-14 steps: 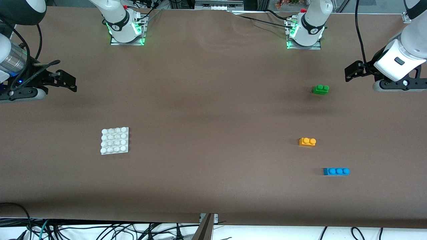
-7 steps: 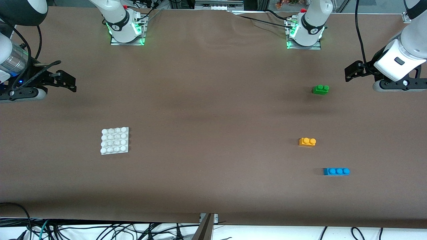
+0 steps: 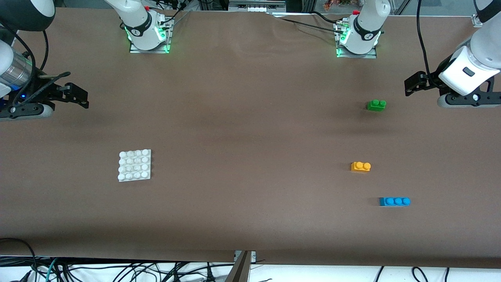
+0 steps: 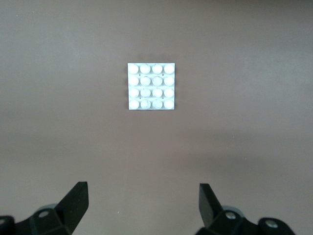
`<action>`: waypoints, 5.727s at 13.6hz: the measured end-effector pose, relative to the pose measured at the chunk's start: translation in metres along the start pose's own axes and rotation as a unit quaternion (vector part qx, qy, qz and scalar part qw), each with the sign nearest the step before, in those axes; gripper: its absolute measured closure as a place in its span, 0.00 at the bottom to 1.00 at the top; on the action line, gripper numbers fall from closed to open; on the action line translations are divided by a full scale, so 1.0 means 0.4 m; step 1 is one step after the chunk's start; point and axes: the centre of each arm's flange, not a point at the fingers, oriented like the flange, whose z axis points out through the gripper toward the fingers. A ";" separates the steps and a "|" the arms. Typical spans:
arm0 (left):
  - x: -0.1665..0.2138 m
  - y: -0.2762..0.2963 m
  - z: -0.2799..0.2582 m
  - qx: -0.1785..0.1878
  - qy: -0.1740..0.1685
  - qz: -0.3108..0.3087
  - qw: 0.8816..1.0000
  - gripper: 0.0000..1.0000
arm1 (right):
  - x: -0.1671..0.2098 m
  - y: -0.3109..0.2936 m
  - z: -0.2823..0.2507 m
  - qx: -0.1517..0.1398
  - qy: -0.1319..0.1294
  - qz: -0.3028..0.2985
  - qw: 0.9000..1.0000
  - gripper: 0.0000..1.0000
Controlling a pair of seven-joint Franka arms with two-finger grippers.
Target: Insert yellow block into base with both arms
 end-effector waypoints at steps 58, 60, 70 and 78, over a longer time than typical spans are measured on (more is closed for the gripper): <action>0.001 -0.009 0.000 0.000 -0.001 -0.003 1.000 0.00 | 0.195 0.102 0.972 0.038 0.080 0.077 0.993 0.00; 0.001 -0.009 0.000 0.000 -0.001 -0.003 1.000 0.00 | 0.195 0.096 0.982 0.039 0.080 0.075 0.993 0.00; 0.001 -0.009 0.000 0.000 -0.001 -0.003 1.000 0.00 | 0.204 0.089 0.975 0.038 0.086 0.053 0.994 0.22; 0.001 -0.010 0.000 0.000 -0.001 -0.004 1.000 0.00 | 0.213 0.027 0.963 0.050 0.089 0.043 0.994 0.33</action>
